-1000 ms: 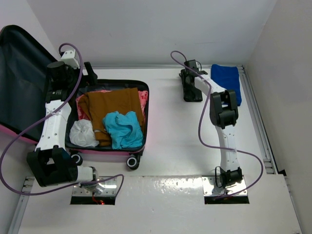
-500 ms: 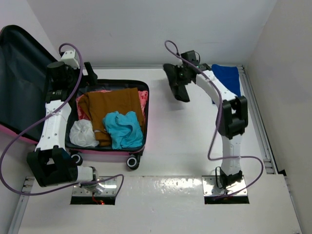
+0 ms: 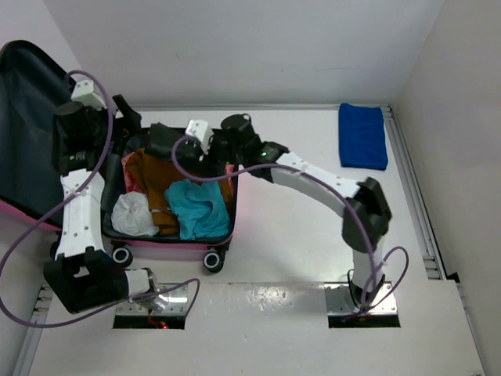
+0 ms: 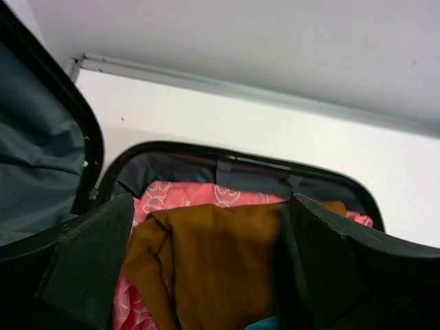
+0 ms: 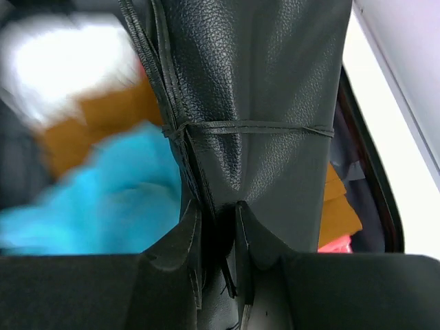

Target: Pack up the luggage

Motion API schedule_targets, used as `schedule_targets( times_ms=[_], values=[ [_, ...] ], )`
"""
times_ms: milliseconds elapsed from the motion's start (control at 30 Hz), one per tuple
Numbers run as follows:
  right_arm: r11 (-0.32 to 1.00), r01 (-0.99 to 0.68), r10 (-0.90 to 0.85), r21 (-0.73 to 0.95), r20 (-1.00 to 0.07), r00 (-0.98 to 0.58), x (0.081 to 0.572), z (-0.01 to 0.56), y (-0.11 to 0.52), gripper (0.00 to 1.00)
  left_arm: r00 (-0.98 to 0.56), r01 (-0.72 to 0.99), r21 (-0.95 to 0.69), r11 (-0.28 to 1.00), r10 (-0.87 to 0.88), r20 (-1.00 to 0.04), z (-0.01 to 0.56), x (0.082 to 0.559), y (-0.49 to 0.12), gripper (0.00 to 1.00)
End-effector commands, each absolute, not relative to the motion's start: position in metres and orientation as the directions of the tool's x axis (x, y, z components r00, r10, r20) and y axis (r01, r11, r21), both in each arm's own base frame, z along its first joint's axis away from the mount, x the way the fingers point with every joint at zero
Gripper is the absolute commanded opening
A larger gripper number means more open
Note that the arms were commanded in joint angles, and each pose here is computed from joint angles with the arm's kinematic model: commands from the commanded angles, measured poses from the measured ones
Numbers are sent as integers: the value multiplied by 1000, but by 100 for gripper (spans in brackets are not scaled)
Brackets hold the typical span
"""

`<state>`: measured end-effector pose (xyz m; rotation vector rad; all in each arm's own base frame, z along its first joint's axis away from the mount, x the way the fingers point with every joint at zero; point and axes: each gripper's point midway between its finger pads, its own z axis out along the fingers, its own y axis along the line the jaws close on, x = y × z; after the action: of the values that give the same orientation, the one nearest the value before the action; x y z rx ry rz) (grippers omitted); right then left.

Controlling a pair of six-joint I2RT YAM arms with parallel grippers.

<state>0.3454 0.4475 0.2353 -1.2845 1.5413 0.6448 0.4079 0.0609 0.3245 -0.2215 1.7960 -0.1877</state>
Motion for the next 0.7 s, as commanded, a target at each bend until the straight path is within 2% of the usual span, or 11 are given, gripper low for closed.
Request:
schedule_targets(
  times_ms=[0,167,300,333,367,433,467,533,567,633,667],
  values=[
    [213,-842,-433,-496,-820,374,394,226,470,0,-92,-30,-296,955,-297,-950,368,394,67,99],
    [153,-755,-482,-637,-716,506,426,191,483,0,-73,-34,-293,955,-295,-953,373,384,74,99],
    [-16,-740,-448,-673,-657,607,416,156,477,0,-103,-51,-287,957,-291,-951,360,380,79,99],
    [-40,-738,-450,-674,-647,615,411,146,475,6,-104,-50,-274,960,-278,-955,360,380,80,99],
    [-53,-735,-449,-676,-642,622,409,144,474,24,-112,-52,-277,960,-281,-953,355,380,80,99],
    [-41,-750,-447,-661,-659,605,404,155,469,40,-113,-50,-265,963,-269,-956,355,380,80,99],
    [13,-789,-440,-614,-712,547,401,168,467,51,-113,-49,-256,965,-260,-959,355,380,81,99],
    [96,-819,-411,-566,-771,485,399,190,464,59,-115,-41,-257,965,-260,-959,355,380,79,99],
    [182,-822,-390,-540,-807,444,402,222,454,64,-125,-42,-249,968,-253,-959,351,382,80,99],
    [278,-824,-342,-494,-852,396,404,266,441,67,-124,-37,-228,973,-230,-965,353,385,79,99],
    [359,-803,-351,-476,-866,356,423,278,422,68,-133,-42,-209,977,-213,-968,351,385,78,99]
  ],
)
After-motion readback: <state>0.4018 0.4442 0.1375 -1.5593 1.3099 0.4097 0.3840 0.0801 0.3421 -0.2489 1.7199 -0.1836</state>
